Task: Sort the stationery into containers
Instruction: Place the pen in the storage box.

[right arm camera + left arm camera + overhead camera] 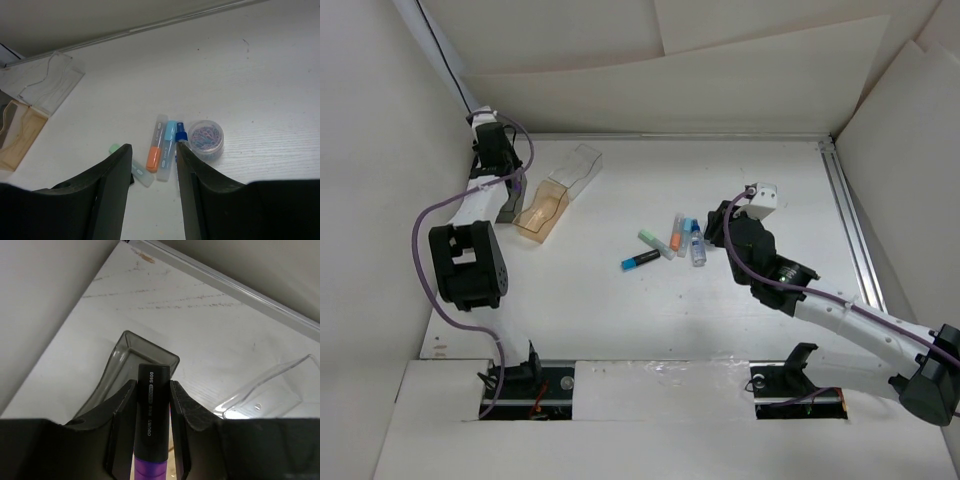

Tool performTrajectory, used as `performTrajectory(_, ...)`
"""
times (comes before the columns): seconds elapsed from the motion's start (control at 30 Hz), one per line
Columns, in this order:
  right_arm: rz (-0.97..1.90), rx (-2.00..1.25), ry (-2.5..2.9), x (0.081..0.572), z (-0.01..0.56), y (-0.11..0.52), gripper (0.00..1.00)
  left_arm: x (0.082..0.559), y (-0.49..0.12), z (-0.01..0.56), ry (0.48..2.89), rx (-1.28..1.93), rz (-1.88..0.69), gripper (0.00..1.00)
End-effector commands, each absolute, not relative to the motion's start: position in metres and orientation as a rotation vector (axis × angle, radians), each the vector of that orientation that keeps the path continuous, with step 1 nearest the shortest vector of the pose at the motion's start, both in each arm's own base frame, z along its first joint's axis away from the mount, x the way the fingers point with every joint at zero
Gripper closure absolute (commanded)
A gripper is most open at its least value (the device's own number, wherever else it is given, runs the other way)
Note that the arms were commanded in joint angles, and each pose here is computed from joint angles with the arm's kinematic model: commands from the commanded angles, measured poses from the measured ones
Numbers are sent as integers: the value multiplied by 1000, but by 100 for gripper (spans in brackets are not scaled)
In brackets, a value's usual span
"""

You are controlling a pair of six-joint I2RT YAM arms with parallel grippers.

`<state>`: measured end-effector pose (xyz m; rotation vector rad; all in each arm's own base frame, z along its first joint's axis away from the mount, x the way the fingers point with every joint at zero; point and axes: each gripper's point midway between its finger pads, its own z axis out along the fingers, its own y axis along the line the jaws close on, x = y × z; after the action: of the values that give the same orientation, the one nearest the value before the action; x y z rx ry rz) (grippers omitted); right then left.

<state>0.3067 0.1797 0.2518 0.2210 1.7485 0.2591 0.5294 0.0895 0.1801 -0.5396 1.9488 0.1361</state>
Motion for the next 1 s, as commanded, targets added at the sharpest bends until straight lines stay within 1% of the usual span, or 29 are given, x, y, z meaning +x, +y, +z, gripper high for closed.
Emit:
performTrajectory(0.0,308,232,1703,305,270,183,53,550,101,220,1859,-438,221,77)
performTrajectory(0.07,308,232,1703,305,270,183,53,552,107,207,1891,-401,282,77)
performTrajectory(0.3,300,238,1701,305,271,181,53,557,129,208,1886,-313,468,77)
performTrajectory(0.33,294,235,1708,306,268,182,53,556,131,196,1889,-302,492,77)
performTrajectory(0.43,286,225,1708,306,267,182,53,554,135,191,1876,-308,518,76)
performTrajectory(0.57,293,241,1690,304,274,178,53,562,135,173,1907,-314,515,76)
performTrajectory(0.97,292,240,1691,304,274,178,53,558,135,157,1918,-312,517,61)
